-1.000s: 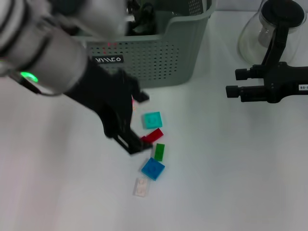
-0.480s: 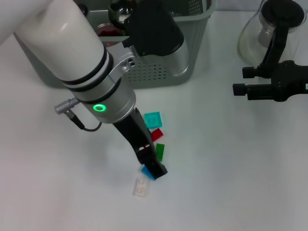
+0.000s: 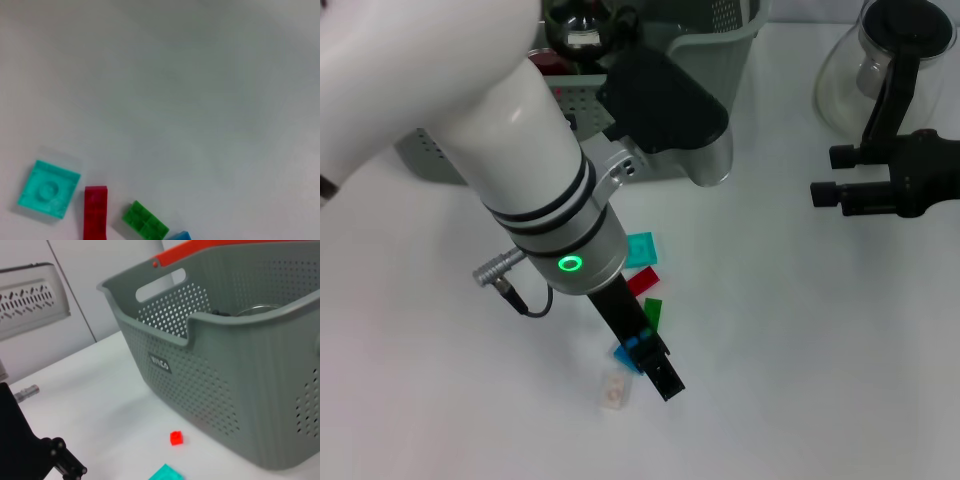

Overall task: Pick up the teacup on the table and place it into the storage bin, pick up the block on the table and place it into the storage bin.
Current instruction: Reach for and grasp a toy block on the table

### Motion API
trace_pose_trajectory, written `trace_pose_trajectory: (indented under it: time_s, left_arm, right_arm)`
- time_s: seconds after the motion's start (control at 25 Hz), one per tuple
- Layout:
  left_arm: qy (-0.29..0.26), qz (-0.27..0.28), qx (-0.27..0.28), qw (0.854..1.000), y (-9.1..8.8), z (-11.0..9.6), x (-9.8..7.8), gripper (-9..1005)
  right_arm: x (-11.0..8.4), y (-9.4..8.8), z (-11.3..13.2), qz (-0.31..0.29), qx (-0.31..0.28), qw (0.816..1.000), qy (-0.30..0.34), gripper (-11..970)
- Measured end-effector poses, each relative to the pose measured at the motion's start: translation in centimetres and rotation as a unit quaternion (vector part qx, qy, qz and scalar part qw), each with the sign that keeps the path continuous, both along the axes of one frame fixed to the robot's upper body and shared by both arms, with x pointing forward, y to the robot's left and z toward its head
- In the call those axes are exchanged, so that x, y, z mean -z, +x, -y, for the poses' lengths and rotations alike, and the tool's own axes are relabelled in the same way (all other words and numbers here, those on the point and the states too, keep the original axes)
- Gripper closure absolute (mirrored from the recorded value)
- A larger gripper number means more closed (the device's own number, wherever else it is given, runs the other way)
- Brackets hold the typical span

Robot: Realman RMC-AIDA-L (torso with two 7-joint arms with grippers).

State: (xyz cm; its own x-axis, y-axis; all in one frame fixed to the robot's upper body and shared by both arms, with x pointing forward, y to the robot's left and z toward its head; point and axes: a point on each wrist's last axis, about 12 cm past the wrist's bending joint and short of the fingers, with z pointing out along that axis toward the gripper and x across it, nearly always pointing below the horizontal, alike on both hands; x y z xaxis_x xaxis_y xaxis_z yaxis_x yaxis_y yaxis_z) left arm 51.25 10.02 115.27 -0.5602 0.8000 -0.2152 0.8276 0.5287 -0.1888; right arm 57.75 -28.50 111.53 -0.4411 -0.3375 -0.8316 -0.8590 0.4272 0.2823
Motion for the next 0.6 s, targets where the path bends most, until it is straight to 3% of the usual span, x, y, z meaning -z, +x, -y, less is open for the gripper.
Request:
trace_pose_trajectory:
  time_s: [0.24, 0.6]
  left_arm:
    - [0.003, -0.006, -0.019, 1.000, 0.0, 0.2, 0.9, 77]
    - [0.023, 0.011, -0.047, 0.999, 0.6, 0.2, 1.9, 89]
  right_arm:
    - [0.3, -0.8, 0.2, -0.004, -0.028, 1.000, -0.007, 215]
    - [0.3, -0.9, 0.5, -0.002, -0.025, 1.000, -0.008, 215]
